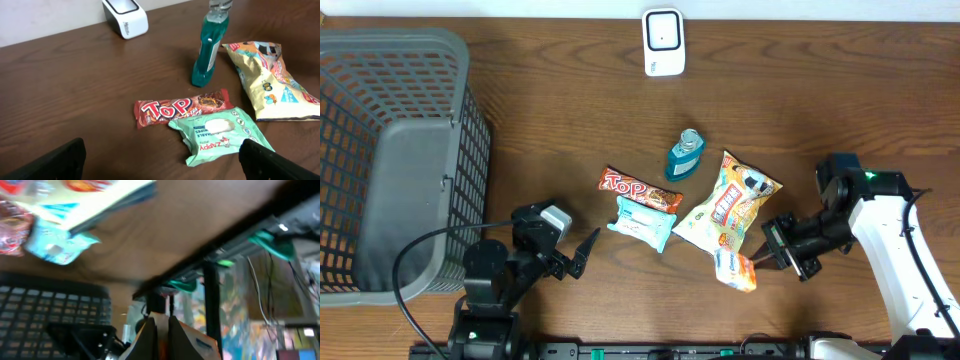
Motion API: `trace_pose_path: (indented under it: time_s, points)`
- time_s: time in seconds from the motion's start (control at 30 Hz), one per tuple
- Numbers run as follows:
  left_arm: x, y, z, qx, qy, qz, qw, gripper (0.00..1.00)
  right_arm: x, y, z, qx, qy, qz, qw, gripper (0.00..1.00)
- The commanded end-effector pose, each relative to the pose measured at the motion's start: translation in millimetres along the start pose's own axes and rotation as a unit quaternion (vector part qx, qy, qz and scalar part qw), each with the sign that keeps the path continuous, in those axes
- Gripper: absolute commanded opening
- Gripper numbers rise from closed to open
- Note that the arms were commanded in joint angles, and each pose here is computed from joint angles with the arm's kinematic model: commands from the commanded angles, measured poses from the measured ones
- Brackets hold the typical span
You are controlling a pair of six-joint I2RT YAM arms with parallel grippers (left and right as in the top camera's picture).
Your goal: Scan the item barcode
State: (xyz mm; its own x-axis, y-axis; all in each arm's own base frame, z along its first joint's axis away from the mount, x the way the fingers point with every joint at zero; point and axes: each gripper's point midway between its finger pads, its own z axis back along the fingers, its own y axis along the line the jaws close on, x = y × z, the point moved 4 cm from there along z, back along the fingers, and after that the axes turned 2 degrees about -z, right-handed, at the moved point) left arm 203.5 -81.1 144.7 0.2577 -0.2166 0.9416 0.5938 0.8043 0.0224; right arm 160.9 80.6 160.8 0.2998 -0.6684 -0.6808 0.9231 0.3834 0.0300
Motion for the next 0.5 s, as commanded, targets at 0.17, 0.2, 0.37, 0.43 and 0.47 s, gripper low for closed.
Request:
trace_pose_path:
  time_s: [0.17,0.2,0.37,0.43,0.47]
  points:
    - [-8.3,0.7,-1.9,0.001,0.012,0.012,1.000,0.98,-18.3,0.0,5.5,0.015,0.051,-0.029,0.998,0.02]
    - [-8.5,0.7,-1.9,0.001,0.013,0.012,1.000,0.98,-20.1,1.1,5.7,0.018,0.058,-0.032,0.998,0.02]
    - [-8.5,0.7,-1.9,0.001,0.013,0.012,1.000,0.98,-21.6,1.0,5.6,0.011,0.064,-0.144,0.987,0.02]
    - [-8.4,0.7,-1.9,0.001,0.012,0.012,1.000,0.98,-21.7,2.1,5.2,0.009,0.066,-0.200,0.978,0.02]
    - [-8.5,0.7,-1.9,0.001,0.013,0.012,1.000,0.98,-21.1,4.0,4.6,0.011,0.065,-0.221,0.973,0.02]
